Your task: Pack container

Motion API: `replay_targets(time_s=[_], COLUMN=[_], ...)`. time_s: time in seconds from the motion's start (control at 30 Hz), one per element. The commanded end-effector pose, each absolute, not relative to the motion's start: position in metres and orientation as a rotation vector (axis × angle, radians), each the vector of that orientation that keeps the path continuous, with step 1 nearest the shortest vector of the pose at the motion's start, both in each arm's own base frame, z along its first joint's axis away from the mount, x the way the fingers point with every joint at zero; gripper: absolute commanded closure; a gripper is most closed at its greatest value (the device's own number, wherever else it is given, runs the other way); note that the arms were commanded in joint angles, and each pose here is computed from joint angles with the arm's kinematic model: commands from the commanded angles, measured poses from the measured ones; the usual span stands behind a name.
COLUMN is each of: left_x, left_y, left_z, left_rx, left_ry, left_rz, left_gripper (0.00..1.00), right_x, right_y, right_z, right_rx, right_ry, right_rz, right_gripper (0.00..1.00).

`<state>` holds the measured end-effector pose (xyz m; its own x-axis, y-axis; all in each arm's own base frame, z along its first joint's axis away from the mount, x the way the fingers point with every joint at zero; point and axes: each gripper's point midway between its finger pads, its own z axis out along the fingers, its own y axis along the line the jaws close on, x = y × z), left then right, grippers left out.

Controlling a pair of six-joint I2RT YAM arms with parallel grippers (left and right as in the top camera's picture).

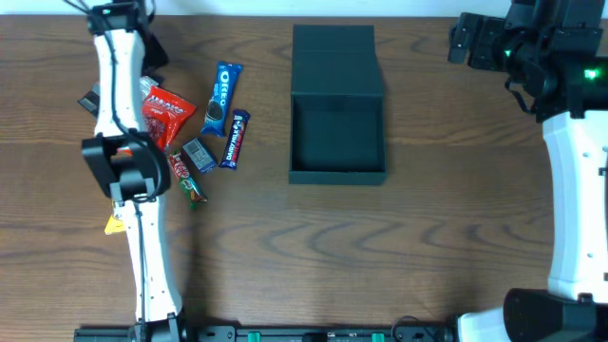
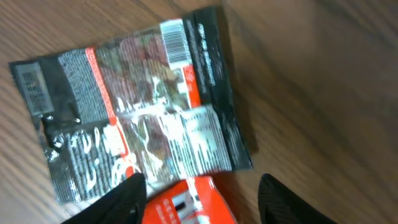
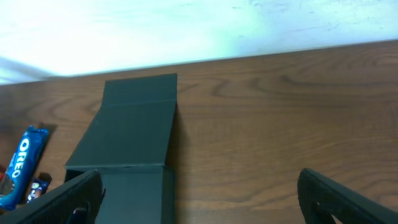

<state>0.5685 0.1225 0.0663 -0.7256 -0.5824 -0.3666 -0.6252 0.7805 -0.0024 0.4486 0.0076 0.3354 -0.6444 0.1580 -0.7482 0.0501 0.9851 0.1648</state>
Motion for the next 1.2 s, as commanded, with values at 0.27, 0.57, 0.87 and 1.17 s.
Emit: replay_targets(time_s=[0.27,0.57,0.87,1.17], left_x=[0.593,0.607,0.585,0.571], left_y=[0.134,0.099,0.099,0.109], left_z=[0.078,0.073,0.022,-0.004], left_rx=[-0.795,-0.718,-0.769,-0.792], left_ry=[2.534,2.518,2.642,2.700], left_rz=[0.269,0.306,0.360,0.436], left_gripper=[0.39,0.39,0.33,0.32], right_x=[0.450,0.450,0.448,0.442], right_y=[0.006,0.006,0.011,0.012], right_z=[0.339,0.339,0.337,0.331], right_rx=[0.160,0.161,0.146,0.151], right_ry=[2.253,2.253,2.264,2.300], right_rz=[0.176,0.176,0.210,0.210], right_gripper=[0.01,0.01,0.01,0.01])
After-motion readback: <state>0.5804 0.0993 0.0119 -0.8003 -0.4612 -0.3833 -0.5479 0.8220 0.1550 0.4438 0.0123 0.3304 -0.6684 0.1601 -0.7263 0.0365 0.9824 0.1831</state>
